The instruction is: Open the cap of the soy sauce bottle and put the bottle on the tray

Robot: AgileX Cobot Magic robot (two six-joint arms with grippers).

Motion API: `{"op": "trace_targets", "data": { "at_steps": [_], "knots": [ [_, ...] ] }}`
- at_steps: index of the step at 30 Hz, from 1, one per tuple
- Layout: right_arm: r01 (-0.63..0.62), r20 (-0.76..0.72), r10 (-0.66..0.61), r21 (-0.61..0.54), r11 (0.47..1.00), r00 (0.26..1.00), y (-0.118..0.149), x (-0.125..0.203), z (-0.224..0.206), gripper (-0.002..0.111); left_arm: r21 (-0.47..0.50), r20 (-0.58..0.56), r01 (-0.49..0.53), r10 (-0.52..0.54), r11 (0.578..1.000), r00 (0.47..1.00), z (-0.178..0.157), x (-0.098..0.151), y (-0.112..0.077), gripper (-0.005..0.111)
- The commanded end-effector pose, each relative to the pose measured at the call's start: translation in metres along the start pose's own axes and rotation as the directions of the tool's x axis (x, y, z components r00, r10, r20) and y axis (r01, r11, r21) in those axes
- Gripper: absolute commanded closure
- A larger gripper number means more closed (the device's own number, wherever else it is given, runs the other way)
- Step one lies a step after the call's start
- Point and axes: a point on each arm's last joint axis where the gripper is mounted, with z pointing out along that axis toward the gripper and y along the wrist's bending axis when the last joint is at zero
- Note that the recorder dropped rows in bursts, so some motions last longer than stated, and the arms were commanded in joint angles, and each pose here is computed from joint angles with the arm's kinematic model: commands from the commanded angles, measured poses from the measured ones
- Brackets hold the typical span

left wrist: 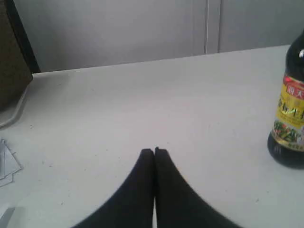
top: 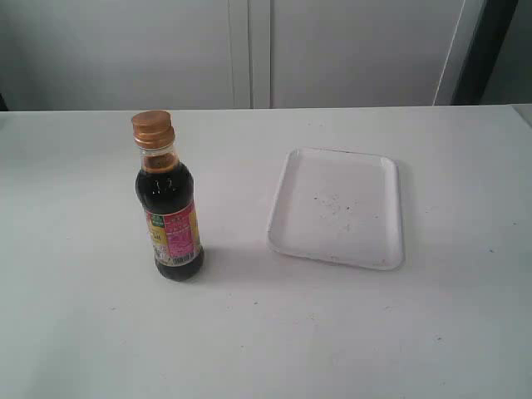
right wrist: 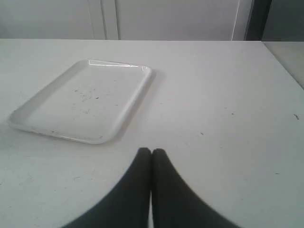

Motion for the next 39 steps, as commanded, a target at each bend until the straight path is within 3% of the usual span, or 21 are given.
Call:
{"op": "trace_targets", "data": {
  "at_steps": [1,8,12,18,25,30,39],
  "knots": [
    [-0.002,0.011,0.002,0.002,1.0,1.0,0.0,0.0,0.0,0.108,-0.001,0.076,0.089,-0.089,0.996,0.993,0.0,-0.006,0.001,0.107],
    [-0.002,0.011,0.002,0.002,1.0,1.0,0.0,0.0,0.0,0.108,0.007,0.283,0.133,-0.13,0.991,0.95,-0.004,-0.025,0.003,0.107],
    [-0.002,0.011,0.002,0.002,1.0,1.0,0.0,0.0,0.0,0.108,0.002,0.304,0.098,-0.094,0.995,0.948,-0.006,-0.031,0.003,0.107],
    [-0.002,0.011,0.002,0.002,1.0,1.0,0.0,0.0,0.0,0.108,0.006,0.34,0.071,-0.069,0.997,0.938,-0.005,-0.066,0.003,0.107],
    [-0.002,0.011,0.002,0.002,1.0,1.0,0.0,0.0,0.0,0.108,0.098,0.325,0.006,-0.038,0.995,0.945,0.034,-0.102,-0.004,0.107],
    [-0.002,0.011,0.002,0.002,1.0,1.0,0.0,0.0,0.0,0.108,0.233,0.315,-0.029,-0.048,0.972,0.948,0.072,-0.127,-0.015,0.107],
    [-0.002,0.011,0.002,0.002,1.0,1.0,0.0,0.0,0.0,0.108,0.368,0.315,-0.04,-0.084,0.929,0.945,0.112,-0.144,-0.026,0.107]
  ]
}}
